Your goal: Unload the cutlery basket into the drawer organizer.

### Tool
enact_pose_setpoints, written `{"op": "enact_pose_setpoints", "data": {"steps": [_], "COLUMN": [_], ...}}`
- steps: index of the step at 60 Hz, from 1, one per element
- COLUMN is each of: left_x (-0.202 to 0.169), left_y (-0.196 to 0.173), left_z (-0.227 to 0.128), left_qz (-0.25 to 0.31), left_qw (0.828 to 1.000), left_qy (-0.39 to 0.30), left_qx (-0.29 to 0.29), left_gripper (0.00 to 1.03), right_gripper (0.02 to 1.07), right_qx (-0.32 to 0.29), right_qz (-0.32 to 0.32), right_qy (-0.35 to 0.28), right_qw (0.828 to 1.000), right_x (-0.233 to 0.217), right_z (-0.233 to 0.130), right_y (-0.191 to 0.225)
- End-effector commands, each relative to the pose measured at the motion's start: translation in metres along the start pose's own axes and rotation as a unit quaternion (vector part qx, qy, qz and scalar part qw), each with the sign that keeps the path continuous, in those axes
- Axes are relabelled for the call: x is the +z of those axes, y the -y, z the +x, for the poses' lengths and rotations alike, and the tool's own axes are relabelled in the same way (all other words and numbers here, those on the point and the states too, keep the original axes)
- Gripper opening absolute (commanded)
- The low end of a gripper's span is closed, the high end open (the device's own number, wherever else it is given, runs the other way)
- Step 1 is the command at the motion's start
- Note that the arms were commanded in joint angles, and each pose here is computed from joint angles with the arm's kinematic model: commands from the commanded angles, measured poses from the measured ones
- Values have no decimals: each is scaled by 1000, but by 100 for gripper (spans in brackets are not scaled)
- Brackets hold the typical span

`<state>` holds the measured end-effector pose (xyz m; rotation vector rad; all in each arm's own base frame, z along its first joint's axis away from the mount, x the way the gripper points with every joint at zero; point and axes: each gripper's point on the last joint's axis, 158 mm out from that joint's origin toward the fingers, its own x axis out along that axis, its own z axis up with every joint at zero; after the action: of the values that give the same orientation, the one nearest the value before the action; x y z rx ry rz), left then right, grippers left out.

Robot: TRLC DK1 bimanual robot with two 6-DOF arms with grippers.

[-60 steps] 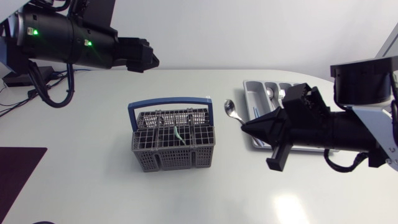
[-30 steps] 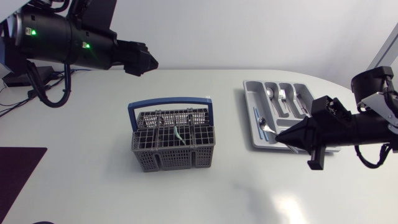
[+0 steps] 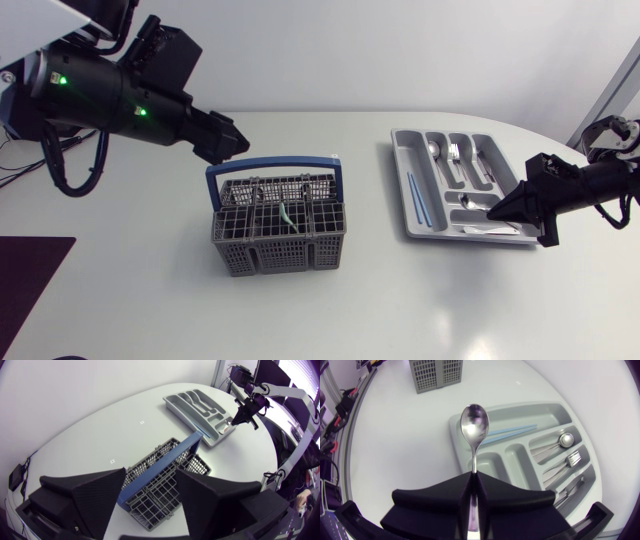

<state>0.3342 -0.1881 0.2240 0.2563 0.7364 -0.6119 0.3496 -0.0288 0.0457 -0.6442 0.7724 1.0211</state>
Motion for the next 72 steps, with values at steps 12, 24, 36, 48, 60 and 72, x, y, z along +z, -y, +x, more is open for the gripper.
{"op": "enact_pose_setpoints", "data": {"steps": [12,24,36,48,60,72], "left_x": [-32,-36,-34,-33,-36,-55], "left_y": [21,35,43,45,53,59], "left_z": [-2,0,0,-5,-16,-13], "left_qz": [32,44,51,55,81,138], "left_qw": [998,997,996,996,994,987], "left_qy": [-43,-48,-46,-46,-39,-41], "left_qx": [-28,-42,-50,-51,-59,-77], "left_gripper": [83,83,83,83,83,85], "right_gripper": [7,8,56,81,97,97], "right_qx": [13,16,-16,-65,-100,-77], "right_qz": [-75,-108,-113,-105,-69,-55], "right_qy": [-57,-98,-107,-65,13,61], "right_qw": [995,989,988,990,992,994], "right_x": [-44,-64,-68,-27,36,76], "right_z": [12,31,38,3,-36,-33], "right_y": [27,29,35,42,33,-11]}}
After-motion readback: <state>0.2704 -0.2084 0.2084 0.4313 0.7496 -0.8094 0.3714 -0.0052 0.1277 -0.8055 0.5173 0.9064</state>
